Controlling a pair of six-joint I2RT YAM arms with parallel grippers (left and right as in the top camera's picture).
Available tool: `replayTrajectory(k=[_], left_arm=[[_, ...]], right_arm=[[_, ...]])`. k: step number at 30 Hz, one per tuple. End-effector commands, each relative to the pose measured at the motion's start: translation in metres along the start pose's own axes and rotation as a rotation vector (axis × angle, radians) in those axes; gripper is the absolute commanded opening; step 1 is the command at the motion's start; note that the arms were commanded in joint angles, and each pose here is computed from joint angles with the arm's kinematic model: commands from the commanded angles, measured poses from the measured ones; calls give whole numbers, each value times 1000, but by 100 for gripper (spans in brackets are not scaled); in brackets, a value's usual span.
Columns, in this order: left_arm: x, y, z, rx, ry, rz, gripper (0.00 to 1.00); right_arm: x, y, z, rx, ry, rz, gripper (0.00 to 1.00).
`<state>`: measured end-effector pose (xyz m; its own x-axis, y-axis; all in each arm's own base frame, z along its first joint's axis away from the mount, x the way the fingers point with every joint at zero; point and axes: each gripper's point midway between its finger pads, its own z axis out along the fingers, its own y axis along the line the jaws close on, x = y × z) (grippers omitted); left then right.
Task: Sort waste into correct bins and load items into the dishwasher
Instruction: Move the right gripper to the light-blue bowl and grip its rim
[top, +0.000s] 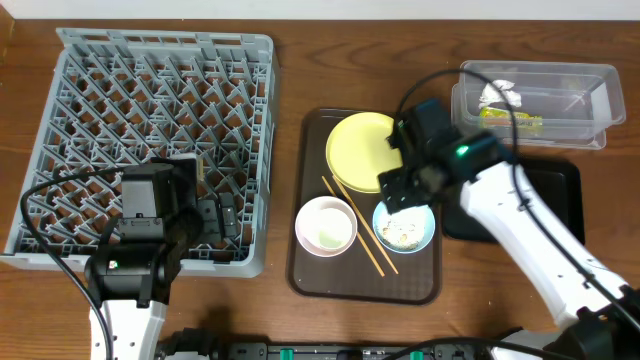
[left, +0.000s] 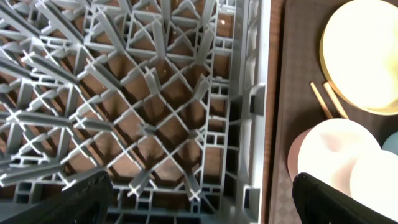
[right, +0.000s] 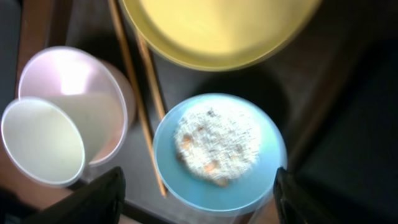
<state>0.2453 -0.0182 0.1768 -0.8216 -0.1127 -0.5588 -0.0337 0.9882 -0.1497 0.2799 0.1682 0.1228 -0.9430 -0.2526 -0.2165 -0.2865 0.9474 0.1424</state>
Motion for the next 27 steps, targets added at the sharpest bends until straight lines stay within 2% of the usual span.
replayTrajectory(k=[1, 9, 12, 19, 22, 27], left_arm=[[-7, -4, -6, 11, -21, 5, 94], [-7, -4, -6, 11, -20, 5, 94], [-7, -4, -6, 11, -21, 5, 93], [-7, -4, -6, 11, -20, 5, 94], [-7, -4, -6, 11, -20, 5, 94], [-6, -3, -6, 10, -16, 4, 94]], right_arm=[[17, 8, 25, 24, 7, 20, 71], [33, 30, 66, -16, -38, -20, 59], [35, 35, 74, -28, -59, -16, 50], [40, 29, 86, 9, -87, 47, 44], [38, 25, 86, 33, -102, 77, 33], [36, 24, 86, 34, -112, 110, 32]])
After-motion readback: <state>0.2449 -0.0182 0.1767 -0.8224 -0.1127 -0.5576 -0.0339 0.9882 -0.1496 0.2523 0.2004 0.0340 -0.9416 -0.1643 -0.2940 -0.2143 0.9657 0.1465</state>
